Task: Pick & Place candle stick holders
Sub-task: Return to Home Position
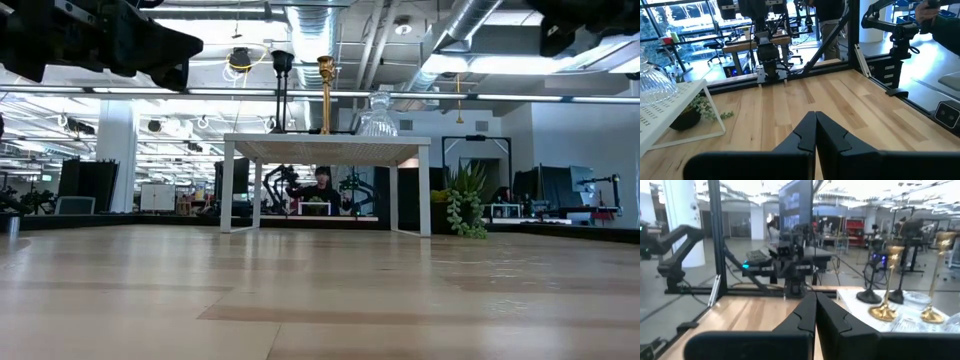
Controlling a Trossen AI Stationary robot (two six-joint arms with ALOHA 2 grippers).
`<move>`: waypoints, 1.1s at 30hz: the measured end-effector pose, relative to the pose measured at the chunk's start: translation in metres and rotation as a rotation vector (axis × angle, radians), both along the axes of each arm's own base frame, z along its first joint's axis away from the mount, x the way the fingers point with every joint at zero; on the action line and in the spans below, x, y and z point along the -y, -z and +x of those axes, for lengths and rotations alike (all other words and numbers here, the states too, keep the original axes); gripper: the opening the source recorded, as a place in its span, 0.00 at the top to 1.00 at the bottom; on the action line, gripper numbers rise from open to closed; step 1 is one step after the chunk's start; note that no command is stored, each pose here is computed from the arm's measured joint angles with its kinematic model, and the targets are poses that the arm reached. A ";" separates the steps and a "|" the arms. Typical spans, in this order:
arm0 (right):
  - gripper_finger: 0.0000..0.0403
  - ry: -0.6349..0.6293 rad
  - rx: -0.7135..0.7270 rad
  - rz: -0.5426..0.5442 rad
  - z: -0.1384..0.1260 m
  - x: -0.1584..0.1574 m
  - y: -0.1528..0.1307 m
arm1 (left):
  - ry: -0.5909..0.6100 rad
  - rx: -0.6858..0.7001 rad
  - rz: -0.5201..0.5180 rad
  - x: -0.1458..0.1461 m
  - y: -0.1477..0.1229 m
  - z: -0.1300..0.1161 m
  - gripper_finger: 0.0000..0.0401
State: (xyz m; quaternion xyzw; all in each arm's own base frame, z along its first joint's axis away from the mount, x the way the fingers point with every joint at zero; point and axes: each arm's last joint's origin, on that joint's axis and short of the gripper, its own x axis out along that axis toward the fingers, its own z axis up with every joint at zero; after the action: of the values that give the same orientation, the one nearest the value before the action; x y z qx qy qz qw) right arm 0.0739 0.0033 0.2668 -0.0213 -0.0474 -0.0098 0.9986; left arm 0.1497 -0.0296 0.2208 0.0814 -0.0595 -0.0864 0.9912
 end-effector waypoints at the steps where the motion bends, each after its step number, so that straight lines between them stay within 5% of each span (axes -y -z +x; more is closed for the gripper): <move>1: 1.00 0.001 0.013 0.001 -0.002 0.000 -0.001 | 0.000 0.000 0.000 0.000 0.000 0.000 0.99; 22: 1.00 -0.005 0.001 0.043 -0.016 0.001 0.006 | 0.000 0.000 -0.003 0.000 0.000 0.000 0.99; 33: 1.00 -0.005 -0.076 0.046 0.009 -0.001 0.058 | 0.001 -0.001 -0.008 0.000 0.000 0.000 0.99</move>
State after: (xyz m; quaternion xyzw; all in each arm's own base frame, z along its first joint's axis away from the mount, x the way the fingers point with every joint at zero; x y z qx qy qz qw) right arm 0.0831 0.0042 0.2085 0.0015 -0.0090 -0.0078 0.9999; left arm 0.1497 -0.0296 0.2209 0.0774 -0.0593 -0.0867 0.9915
